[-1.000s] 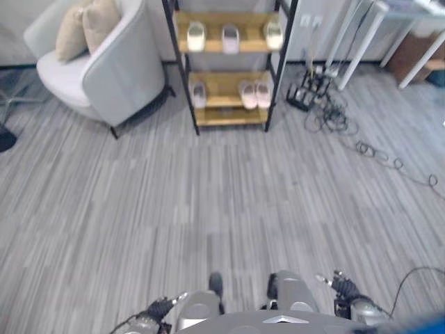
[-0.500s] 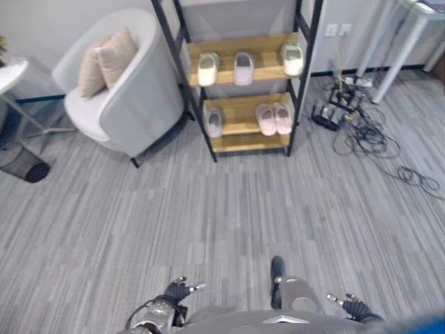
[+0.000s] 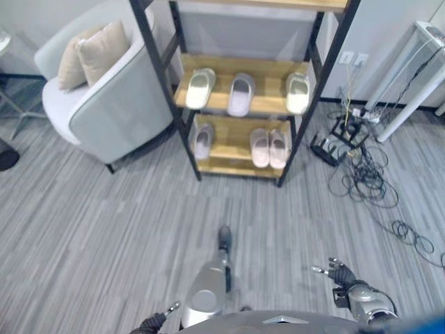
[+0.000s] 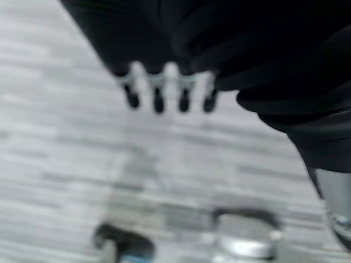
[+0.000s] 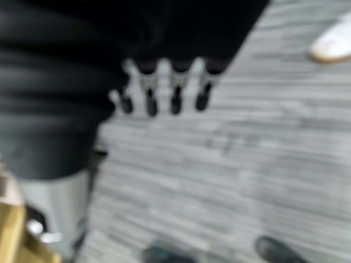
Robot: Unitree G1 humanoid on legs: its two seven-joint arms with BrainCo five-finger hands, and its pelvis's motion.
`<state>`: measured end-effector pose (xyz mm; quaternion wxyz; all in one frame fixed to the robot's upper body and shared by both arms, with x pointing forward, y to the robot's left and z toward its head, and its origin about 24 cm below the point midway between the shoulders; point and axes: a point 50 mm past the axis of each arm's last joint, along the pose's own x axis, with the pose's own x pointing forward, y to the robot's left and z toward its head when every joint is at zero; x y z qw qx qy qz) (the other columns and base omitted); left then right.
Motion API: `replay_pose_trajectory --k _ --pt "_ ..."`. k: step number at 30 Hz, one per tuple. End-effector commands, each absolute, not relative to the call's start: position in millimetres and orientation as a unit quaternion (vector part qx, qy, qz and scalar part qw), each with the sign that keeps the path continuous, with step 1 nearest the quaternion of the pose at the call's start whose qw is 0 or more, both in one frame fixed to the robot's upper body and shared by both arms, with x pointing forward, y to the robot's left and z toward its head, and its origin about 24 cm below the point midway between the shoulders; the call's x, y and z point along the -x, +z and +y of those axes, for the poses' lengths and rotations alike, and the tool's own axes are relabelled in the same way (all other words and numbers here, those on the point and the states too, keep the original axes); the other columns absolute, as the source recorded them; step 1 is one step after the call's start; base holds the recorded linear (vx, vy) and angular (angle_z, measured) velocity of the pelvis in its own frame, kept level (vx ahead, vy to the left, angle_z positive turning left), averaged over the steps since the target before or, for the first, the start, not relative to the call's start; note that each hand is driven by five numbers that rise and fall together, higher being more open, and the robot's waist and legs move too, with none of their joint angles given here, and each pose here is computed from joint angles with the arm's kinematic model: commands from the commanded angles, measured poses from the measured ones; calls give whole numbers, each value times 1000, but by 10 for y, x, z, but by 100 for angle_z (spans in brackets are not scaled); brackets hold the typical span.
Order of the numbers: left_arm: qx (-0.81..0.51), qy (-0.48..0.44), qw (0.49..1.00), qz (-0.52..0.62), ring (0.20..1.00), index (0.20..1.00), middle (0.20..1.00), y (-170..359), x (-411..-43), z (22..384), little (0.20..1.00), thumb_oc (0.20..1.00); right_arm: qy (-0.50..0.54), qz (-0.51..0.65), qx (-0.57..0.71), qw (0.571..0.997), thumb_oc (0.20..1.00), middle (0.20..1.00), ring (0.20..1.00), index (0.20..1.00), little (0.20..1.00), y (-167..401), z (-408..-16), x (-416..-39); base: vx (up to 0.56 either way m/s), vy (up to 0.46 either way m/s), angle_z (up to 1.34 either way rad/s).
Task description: Arrange the slippers neatly on the shoe rack.
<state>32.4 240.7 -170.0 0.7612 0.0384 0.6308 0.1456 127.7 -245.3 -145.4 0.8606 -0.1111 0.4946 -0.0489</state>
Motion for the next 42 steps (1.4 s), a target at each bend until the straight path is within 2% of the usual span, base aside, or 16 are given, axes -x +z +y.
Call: replay_pose_trajectory --k 1,6,10,13,16,21,30,35,36,42 --pt "-66 156 756 632 1000 1000 1000 -1655 -296 2583 1000 1000 -40 481 108 869 1000 1000 1000 1000 1000 -1439 -2440 -1218 376 255 -14" --pt "-68 172 761 622 1000 1000 1000 -1623 -349 2673 1000 1000 -39 491 96 865 1000 1000 1000 1000 1000 -1478 -2374 -1154 323 198 33" --pt "-73 178 781 595 1000 1000 1000 -1585 -542 2718 1000 1000 -29 496 89 863 1000 1000 1000 1000 1000 -1510 -2283 -1109 258 -39 74" --pt "-13 212 808 549 1000 1000 1000 -1557 -769 2674 1000 1000 -33 493 87 865 1000 1000 1000 1000 1000 -1510 -2275 -1097 196 -173 98" --pt "56 261 796 543 1000 1000 1000 -1587 -678 2638 1000 1000 -11 496 102 862 1000 1000 1000 1000 1000 -1520 -2255 -1046 119 -104 68" --pt "71 268 777 565 1000 1000 1000 -1646 -550 2519 1000 1000 -8 462 117 879 1000 1000 1000 1000 1000 -1426 -2312 -1240 69 86 25" --pt "66 260 779 567 1000 1000 1000 -1662 -554 2452 1000 1000 -1 426 137 894 1000 1000 1000 1000 1000 -1316 -2354 -1411 134 238 -1" --pt "36 259 778 571 1000 1000 1000 -1615 -503 2637 1000 1000 2 355 103 929 1000 1000 1000 1000 1000 -1105 -2268 -1717 24 240 -29" --pt "33 270 773 573 1000 1000 1000 -1592 -453 2731 1000 1000 37 281 104 953 1000 1000 1000 1000 1000 -856 -2136 -1915 -147 152 -95" --pt "61 282 761 581 1000 1000 1000 -1626 -319 2664 1000 1000 42 201 67 976 1000 1000 1000 1000 1000 -557 -2082 -1832 27 56 -33"
